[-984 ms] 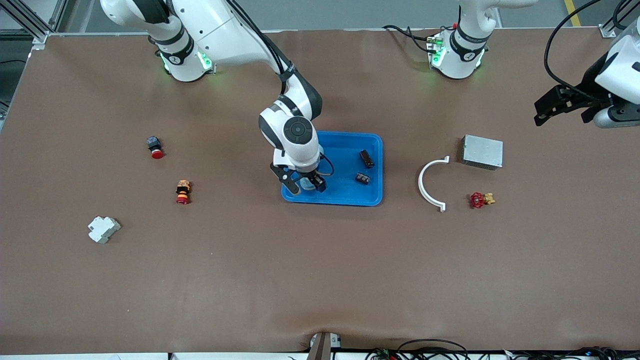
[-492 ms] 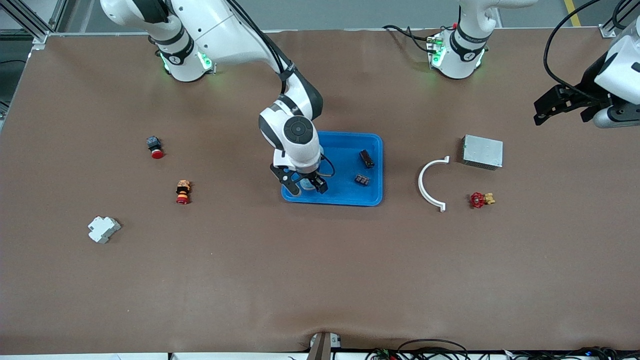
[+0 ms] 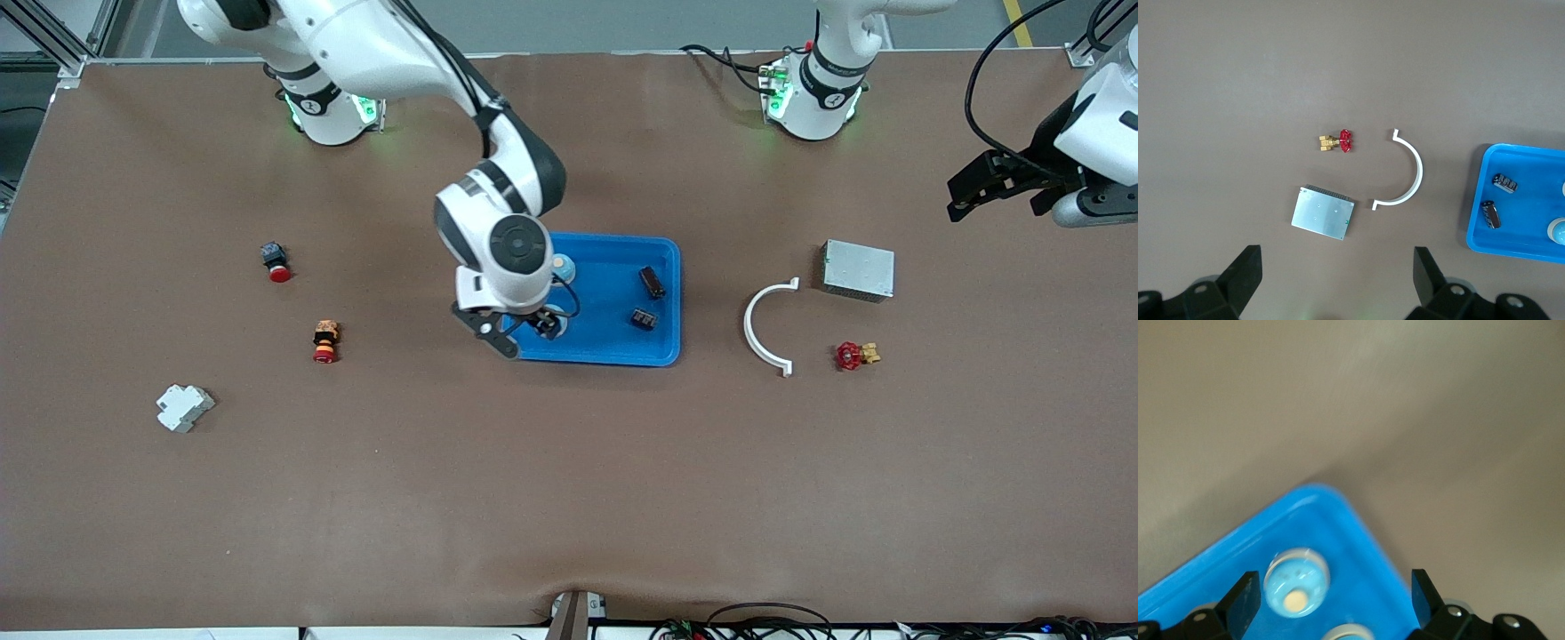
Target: Place electrolytic capacitor and blue bell in tray
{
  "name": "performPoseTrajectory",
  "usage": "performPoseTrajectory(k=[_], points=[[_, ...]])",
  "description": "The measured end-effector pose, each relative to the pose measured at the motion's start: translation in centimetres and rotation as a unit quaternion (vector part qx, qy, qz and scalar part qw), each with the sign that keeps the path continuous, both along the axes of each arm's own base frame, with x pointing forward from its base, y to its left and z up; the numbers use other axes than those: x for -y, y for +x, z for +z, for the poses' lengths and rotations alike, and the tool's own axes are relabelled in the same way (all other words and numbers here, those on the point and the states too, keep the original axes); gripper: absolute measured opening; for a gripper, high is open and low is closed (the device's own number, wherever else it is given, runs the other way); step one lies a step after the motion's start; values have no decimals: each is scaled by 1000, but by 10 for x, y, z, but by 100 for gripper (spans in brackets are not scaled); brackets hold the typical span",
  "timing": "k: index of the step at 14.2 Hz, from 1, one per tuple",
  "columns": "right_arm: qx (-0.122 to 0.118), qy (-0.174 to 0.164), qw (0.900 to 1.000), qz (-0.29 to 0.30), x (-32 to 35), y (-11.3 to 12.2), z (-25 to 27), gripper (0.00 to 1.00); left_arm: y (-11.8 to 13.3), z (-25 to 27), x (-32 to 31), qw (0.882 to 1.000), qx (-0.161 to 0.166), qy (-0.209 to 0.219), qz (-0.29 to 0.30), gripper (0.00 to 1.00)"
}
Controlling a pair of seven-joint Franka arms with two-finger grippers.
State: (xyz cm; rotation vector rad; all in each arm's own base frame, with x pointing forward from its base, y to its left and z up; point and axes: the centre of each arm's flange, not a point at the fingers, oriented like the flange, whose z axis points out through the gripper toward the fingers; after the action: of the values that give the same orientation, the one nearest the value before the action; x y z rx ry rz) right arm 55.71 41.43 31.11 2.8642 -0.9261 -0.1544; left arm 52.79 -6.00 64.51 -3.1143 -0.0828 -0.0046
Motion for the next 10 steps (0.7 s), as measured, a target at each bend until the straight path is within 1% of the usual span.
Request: performPoseTrajectory(k=[3, 5, 6, 10], points=[[-13, 10, 998, 52, 89, 42, 54, 100, 0, 0, 0, 1000, 0, 0, 0, 100], [-14, 23, 996, 89, 146, 64, 79, 100, 0, 0, 0, 1000, 0, 0, 0, 100], [-11, 26, 994, 105, 170, 72, 86, 100, 0, 0, 1, 1000, 0, 0, -1, 100], [-3, 13, 988, 152, 238, 94, 97, 100, 0, -1, 3, 1000, -1, 0, -3, 100]])
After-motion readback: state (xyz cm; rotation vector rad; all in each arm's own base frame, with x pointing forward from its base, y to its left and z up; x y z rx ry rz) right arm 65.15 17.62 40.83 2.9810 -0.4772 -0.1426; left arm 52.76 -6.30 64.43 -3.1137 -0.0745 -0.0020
